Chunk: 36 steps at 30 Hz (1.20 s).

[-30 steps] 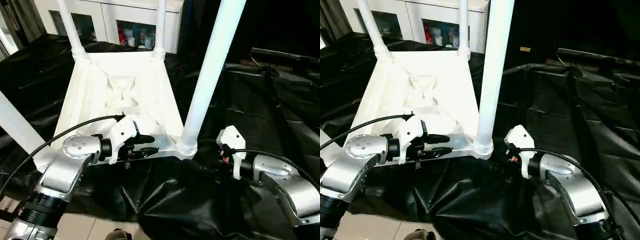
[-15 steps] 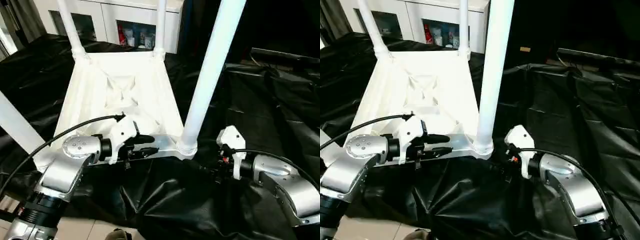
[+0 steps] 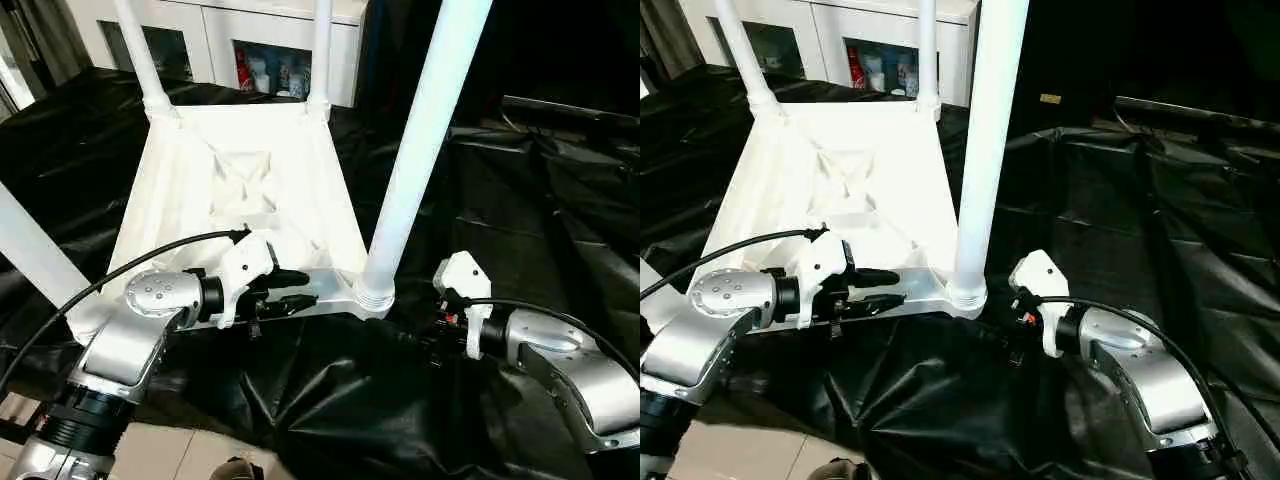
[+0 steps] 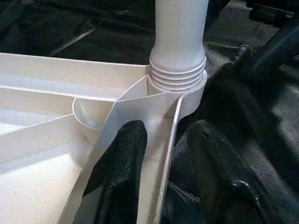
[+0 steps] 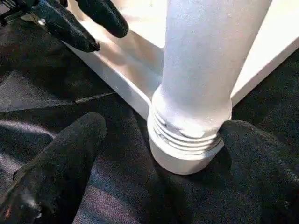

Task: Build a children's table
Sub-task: Rotate leg to tighten

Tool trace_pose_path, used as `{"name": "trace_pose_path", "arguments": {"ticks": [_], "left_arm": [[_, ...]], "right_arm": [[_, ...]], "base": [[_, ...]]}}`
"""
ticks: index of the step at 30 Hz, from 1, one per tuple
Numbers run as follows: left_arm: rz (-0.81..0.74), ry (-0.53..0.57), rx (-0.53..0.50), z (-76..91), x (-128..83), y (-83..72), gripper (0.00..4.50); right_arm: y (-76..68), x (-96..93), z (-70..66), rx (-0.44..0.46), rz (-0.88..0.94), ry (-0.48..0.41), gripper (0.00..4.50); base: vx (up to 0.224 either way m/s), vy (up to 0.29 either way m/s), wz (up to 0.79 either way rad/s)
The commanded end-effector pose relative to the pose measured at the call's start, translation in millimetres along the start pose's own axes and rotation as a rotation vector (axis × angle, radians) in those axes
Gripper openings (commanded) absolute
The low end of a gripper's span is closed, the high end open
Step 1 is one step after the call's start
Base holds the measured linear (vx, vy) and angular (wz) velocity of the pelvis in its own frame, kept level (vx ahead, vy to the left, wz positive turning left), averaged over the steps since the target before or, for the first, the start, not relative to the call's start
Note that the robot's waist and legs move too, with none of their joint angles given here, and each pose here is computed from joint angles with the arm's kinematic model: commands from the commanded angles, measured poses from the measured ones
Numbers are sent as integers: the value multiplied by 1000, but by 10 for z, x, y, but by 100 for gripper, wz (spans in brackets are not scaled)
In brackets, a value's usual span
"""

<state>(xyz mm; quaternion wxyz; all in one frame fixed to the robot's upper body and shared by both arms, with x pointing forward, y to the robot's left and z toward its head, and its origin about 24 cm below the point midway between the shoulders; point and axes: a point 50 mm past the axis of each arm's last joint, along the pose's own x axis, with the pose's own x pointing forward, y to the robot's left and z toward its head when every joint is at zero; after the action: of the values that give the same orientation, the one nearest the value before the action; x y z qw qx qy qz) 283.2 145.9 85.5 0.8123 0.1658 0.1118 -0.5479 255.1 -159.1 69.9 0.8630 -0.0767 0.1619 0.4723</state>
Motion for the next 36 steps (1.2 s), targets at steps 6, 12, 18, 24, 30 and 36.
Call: {"name": "trace_pose_path", "arguments": {"ticks": [6, 12, 18, 24, 30, 36], "left_arm": [[-11, 6, 1, 3, -2, -18, 172], [-11, 6, 1, 3, -2, -18, 172], [-11, 6, 1, 3, -2, -18, 172], [-11, 6, 1, 3, -2, -18, 172], [-11, 6, 1, 3, -2, -18, 172], [-11, 6, 1, 3, -2, -18, 172]], "right_arm": [[30, 1, 73, -34, 17, -18, 450], [30, 1, 73, -34, 17, -18, 450], [30, 1, 73, -34, 17, -18, 450], [30, 1, 73, -34, 17, -18, 450], [30, 1, 73, -34, 17, -18, 450], [30, 1, 73, -34, 17, -18, 450]], "base": [[0, 0, 0], [0, 0, 0], [0, 0, 0], [0, 0, 0], [0, 0, 0], [0, 0, 0]]}}
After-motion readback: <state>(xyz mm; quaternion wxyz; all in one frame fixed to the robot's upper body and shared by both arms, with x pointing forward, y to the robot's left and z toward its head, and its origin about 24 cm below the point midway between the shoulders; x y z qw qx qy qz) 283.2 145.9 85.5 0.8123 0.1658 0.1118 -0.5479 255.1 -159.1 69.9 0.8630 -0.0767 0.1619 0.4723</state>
